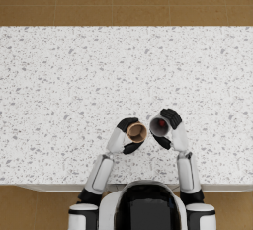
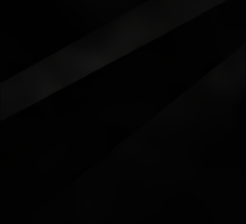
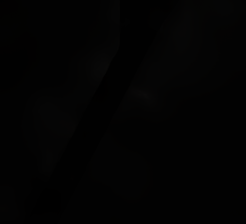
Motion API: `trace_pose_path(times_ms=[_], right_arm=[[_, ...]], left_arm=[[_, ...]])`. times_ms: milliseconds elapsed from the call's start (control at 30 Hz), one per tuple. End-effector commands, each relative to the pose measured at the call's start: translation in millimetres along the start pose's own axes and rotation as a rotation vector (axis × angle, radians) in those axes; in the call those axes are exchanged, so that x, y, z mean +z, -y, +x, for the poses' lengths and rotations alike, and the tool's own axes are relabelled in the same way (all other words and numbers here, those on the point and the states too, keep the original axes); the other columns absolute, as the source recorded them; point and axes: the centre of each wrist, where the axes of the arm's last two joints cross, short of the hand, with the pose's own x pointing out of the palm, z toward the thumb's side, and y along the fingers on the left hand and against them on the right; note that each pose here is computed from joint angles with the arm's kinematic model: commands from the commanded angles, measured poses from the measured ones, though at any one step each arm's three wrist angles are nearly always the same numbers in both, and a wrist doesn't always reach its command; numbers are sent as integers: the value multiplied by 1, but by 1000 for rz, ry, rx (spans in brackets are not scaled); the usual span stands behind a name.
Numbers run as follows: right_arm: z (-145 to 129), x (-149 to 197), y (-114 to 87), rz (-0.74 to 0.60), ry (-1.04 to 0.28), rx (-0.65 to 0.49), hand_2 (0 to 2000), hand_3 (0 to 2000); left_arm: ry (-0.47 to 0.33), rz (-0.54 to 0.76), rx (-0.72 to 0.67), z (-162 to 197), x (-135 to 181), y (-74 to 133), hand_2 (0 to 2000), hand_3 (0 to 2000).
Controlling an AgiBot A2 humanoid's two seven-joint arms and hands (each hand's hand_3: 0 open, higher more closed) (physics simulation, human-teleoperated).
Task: Pick up two cups and pour the berry on the right into the cup on the left
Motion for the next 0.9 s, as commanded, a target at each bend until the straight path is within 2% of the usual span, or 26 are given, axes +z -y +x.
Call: trace_pose_path(times_ms=[33,467,700,767,800,900], right_arm=[[-1,10,12,-48,-14,-25,2000,1280],[5,29,15,-87,-391,-34,2000,1280],[11,33,22,-85,-582,-43,2000,1280],[14,35,23,-87,-636,-40,2000,1280],[15,35,24,-83,-665,-40,2000,1280],[18,37,26,-84,-747,-41,2000,1280]], left_arm=[[4,-10,-4,2,-3,-2,2000,1280],[21,-20,-3,6,-5,-6,2000,1280],[35,-10,26,3,-3,-22,2000,1280],[33,-32,15,5,-8,-16,2000,1280],[40,-8,21,5,-3,-24,2000,1280],[44,-13,14,8,-4,-25,2000,1280]])
